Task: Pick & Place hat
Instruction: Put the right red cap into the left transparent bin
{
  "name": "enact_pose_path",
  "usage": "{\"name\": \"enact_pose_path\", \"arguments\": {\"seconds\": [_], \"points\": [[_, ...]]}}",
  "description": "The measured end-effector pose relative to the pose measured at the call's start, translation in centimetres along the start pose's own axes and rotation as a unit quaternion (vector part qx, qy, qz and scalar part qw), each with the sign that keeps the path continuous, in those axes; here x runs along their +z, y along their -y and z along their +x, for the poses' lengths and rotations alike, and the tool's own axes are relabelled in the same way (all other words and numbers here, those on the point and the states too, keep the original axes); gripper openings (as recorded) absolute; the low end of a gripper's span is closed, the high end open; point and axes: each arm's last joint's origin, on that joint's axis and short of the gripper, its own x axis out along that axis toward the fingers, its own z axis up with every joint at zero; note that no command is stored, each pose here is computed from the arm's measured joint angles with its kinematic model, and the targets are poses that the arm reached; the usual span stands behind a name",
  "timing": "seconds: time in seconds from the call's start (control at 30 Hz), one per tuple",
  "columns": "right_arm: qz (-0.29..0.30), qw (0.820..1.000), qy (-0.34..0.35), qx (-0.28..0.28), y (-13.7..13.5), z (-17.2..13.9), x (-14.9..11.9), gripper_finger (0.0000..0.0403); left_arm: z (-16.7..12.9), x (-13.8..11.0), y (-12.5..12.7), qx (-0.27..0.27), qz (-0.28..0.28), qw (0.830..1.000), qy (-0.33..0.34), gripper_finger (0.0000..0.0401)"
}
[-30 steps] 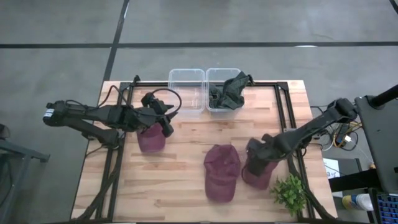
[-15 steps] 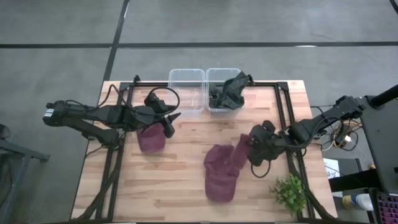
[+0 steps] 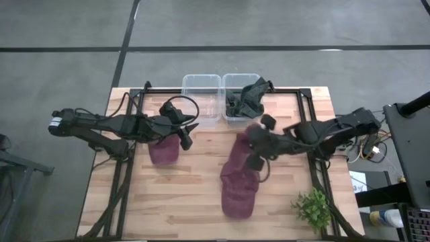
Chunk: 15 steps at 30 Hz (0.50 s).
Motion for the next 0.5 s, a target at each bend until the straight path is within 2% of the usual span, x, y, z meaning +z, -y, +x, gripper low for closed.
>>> {"name": "enact_pose_path", "arguments": {"seconds": [0.23,0.5], "points": [[-0.075,0.997,0.035,-0.012,0.0,1.3,4.7,0.0013,-0.2,0.1,0.0,-0.012,-0.003,1.0,0.0,0.0147],[-0.136,0.989,0.057,-0.033,0.7,2.3,8.2,0.0013,-0.7,0.6,-0.2,-0.022,-0.008,1.0,0.014,0.0147]]}}
